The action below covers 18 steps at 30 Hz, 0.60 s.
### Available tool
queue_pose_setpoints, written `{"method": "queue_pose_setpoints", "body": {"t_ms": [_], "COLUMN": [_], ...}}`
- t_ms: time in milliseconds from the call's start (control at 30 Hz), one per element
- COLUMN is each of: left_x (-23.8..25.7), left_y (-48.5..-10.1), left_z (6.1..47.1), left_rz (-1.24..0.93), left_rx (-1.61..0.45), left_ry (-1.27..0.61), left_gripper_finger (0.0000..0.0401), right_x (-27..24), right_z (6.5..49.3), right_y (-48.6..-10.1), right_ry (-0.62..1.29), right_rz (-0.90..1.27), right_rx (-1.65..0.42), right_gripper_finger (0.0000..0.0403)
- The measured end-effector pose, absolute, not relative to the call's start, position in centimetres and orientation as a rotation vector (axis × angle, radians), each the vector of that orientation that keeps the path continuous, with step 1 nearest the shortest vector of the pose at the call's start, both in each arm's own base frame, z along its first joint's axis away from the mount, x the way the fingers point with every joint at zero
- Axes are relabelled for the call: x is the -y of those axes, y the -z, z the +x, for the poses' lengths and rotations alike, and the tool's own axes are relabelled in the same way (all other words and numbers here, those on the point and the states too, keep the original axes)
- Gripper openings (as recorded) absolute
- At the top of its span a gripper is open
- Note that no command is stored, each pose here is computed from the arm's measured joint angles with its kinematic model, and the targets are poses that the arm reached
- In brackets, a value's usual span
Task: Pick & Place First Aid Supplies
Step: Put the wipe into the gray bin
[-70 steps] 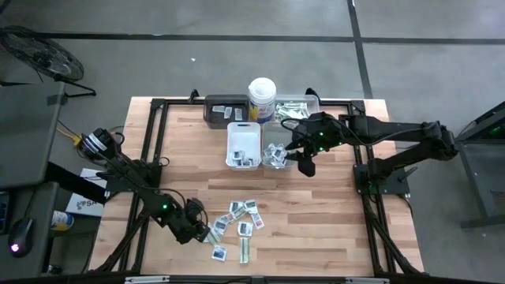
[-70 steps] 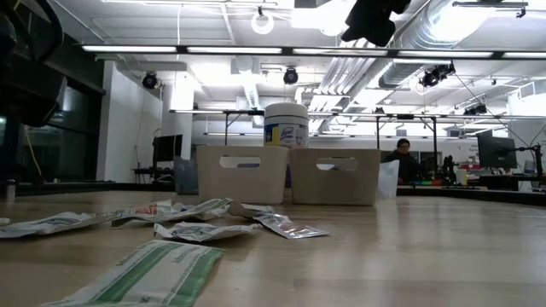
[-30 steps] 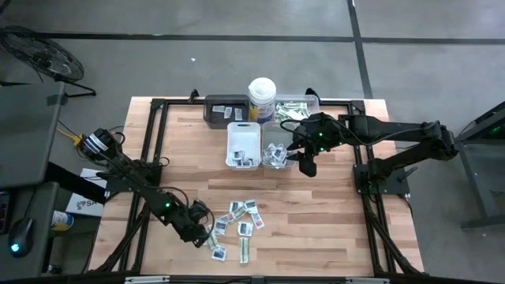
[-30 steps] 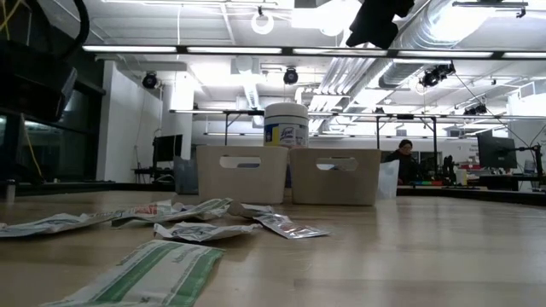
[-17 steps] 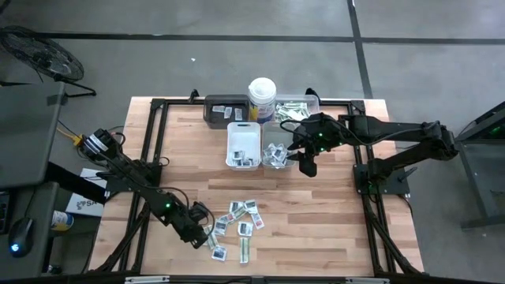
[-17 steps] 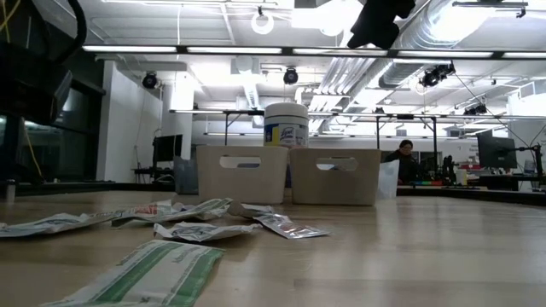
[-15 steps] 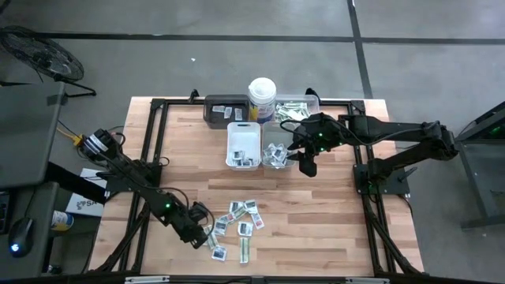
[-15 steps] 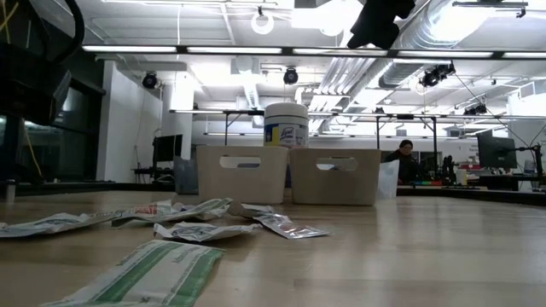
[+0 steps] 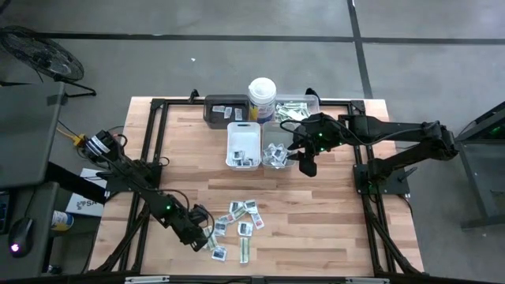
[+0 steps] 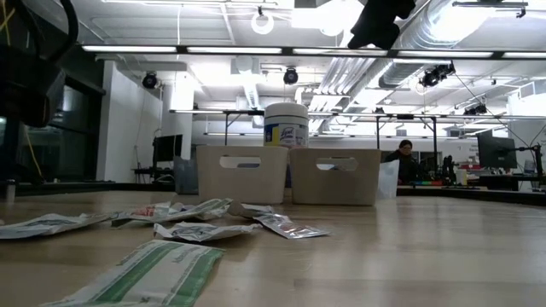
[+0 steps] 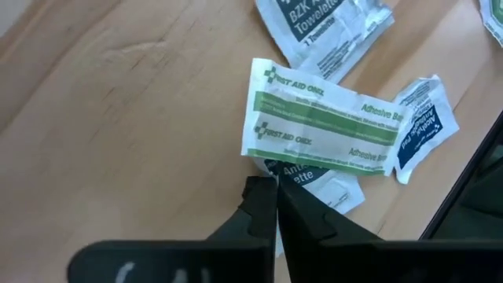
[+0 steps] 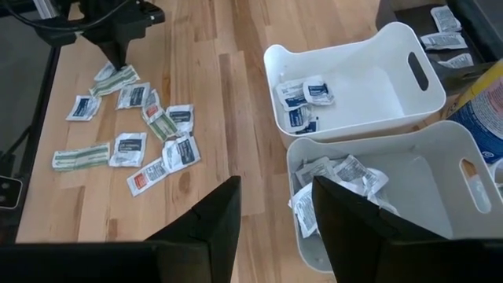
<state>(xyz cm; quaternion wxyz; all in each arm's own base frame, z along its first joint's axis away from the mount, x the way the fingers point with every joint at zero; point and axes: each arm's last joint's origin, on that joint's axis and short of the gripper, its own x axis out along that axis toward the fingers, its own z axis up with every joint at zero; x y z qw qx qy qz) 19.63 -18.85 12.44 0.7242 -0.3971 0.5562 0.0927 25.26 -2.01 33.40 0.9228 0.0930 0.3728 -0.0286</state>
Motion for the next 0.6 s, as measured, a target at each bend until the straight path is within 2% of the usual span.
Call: {"method": "queue_pose_setpoints", "body": {"t_ms": [267, 600], "left_x": [18.9, 17.4], "left_y": [-12.9, -15.6], "left_z": [19.7, 18.3], "left_rz": [-0.852, -0.82], "left_rx": [-1.21, -1.198], "left_ry": [-0.155, -0.17], "left_gripper_finger": [0.0001, 0.0], "right_x": [2.0, 2.0], "right_z": [25.2, 25.2], "right_y": [-33.4, -33.4], "right_ry": [0.055, 0.055], "right_rz": [0.182, 0.182], "right_rx": [-0.769, -0.769], "right_gripper_finger": [0.0152, 0.0152]}}
